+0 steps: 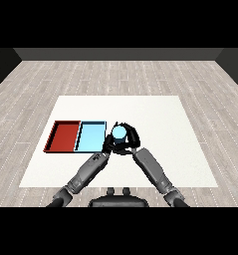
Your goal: Pick the blue can and put it in the blue box
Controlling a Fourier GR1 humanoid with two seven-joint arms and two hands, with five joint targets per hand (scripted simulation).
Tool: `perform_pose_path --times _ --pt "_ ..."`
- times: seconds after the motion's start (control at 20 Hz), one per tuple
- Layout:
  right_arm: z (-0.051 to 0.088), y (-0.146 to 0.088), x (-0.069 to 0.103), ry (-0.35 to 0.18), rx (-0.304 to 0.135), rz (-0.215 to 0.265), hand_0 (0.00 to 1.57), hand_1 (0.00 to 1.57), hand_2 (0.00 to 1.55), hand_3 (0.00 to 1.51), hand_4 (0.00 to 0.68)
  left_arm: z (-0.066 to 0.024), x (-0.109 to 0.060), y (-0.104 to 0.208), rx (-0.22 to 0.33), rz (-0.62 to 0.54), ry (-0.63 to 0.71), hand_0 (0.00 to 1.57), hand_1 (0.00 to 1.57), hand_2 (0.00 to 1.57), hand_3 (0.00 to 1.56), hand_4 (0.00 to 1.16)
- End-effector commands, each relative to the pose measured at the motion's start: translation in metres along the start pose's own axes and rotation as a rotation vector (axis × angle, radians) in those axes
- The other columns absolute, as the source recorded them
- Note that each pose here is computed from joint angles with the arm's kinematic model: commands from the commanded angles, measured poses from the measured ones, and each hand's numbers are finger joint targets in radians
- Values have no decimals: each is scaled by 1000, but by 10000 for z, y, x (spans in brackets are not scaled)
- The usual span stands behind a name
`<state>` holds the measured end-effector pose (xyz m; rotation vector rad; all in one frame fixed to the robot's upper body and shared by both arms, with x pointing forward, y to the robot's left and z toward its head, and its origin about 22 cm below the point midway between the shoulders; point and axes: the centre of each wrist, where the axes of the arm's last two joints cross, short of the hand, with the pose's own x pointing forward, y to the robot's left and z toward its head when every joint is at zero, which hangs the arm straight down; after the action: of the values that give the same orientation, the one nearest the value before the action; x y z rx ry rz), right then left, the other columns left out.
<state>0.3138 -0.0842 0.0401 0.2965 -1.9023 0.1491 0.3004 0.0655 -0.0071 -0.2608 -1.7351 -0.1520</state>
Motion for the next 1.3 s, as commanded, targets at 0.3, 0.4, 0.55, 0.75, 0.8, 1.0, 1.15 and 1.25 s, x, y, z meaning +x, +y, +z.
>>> perform_pose_path --times 0.3,0.4,0.55,0.75,0.8,1.0,1.15,1.25 --pt "33 215 65 4 8 -5 1455 1455 1462 1366 525 -12 -90 -130 -19 -1 -16 0 0 0 0 0" --pt "-129 121 47 5 28 14 1468 1468 1468 1374 528 -49 90 -84 -10 22 -16 0 0 0 0 0" --pt "-15 125 158 -3 11 18 1433 1433 1447 1351 522 61 17 -138 -7 -29 -32 0 0 0 0 0" --pt "72 341 19 19 31 5 1443 1443 1447 1360 483 14 -97 -149 -31 -32 -13 0 0 0 0 0" --pt "30 226 51 3 52 -24 1444 1444 1446 1361 483 -229 -40 -74 -19 -14 1 0 0 0 0 0" --pt "-52 233 296 -14 35 -3 1448 1448 1456 1365 511 -103 -75 -152 76 0 30 0 0 387 0 775" --pt "13 333 168 -12 47 -32 1424 1424 1459 1375 513 -13 -106 -130 128 -71 34 1571 1571 1571 1486 1149" --pt "93 188 101 8 77 -16 1426 1426 1461 1378 529 -115 35 -31 145 -78 57 1571 1571 1571 1472 1134"
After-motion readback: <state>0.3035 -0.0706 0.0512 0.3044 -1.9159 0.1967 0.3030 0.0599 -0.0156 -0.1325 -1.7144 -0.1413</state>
